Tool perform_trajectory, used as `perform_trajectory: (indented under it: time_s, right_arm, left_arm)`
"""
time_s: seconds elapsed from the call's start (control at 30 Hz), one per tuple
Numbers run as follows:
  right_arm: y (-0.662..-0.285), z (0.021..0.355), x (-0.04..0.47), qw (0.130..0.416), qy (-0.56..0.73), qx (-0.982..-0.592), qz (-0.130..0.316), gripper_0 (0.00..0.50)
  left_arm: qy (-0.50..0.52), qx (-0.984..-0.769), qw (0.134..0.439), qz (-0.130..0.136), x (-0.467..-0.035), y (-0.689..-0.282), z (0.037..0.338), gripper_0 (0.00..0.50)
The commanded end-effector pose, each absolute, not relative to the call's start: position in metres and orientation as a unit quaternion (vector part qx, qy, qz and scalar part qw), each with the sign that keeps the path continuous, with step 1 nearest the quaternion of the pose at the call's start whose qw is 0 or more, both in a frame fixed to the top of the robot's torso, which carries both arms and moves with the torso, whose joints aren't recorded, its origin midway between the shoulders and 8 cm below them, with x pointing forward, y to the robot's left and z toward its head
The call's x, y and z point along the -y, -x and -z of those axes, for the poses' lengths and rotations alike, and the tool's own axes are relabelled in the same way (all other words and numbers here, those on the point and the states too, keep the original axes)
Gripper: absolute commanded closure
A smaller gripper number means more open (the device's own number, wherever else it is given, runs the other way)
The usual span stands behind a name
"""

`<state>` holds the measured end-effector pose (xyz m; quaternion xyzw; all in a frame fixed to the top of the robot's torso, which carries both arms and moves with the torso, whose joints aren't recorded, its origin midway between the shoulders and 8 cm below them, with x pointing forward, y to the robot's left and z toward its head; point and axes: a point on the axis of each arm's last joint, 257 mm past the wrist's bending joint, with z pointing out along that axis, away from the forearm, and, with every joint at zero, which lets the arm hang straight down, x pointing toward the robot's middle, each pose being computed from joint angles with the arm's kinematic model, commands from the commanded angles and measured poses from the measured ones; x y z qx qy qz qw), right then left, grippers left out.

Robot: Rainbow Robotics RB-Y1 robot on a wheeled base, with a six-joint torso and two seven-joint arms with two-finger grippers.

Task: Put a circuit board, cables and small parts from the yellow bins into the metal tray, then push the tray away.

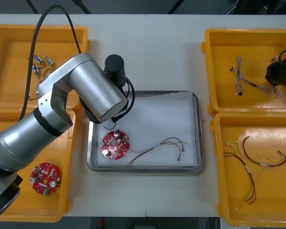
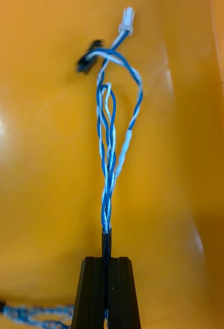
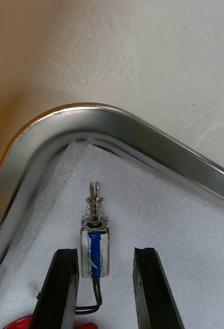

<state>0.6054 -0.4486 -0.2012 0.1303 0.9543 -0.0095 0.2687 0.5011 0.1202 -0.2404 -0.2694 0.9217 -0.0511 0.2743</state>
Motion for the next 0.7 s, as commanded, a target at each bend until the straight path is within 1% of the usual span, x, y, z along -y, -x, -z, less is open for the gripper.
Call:
perform_trajectory:
  time_s: [0.03,0.1,0.13,0.2,0.23,0.3,0.37,0.57,0.7]
  right_arm:
    - [-0.596,0.155,0.474,0.279,-0.085,-0.956,0.031,0.500]
    - [-0.590,0.137,0.474,0.273,-0.056,-0.959,0.040,0.500]
    - [-0.588,0.134,0.473,0.272,-0.050,-0.960,0.040,0.500]
    - [-0.581,0.118,0.472,0.267,-0.026,-0.962,0.045,0.500]
    - [-0.580,0.114,0.471,0.267,-0.021,-0.962,0.045,0.500]
    - [-0.573,0.101,0.468,0.261,-0.001,-0.964,0.047,0.500]
    - [-0.570,0.093,0.463,0.258,0.013,-0.965,0.045,0.500]
    - [-0.554,0.070,0.446,0.245,0.046,-0.967,0.042,0.500]
    - [-0.541,0.056,0.431,0.234,0.074,-0.968,0.045,0.500]
  left_arm:
    - [0.276,-0.922,0.263,0.067,-0.104,-0.494,0.245,0.136]
    - [0.276,-0.923,0.260,0.070,-0.103,-0.494,0.242,0.089]
    - [0.274,-0.924,0.258,0.069,-0.102,-0.493,0.241,0.080]
    - [0.271,-0.926,0.254,0.068,-0.102,-0.492,0.233,0.047]
    - [0.271,-0.926,0.253,0.067,-0.102,-0.492,0.231,0.040]
    - [0.264,-0.930,0.250,0.063,-0.102,-0.488,0.220,0.007]
    - [0.262,-0.930,0.247,0.066,-0.103,-0.487,0.210,0.000]
    - [0.255,-0.935,0.230,0.084,-0.109,-0.477,0.173,0.000]
    - [0.252,-0.938,0.214,0.106,-0.114,-0.470,0.146,0.000]
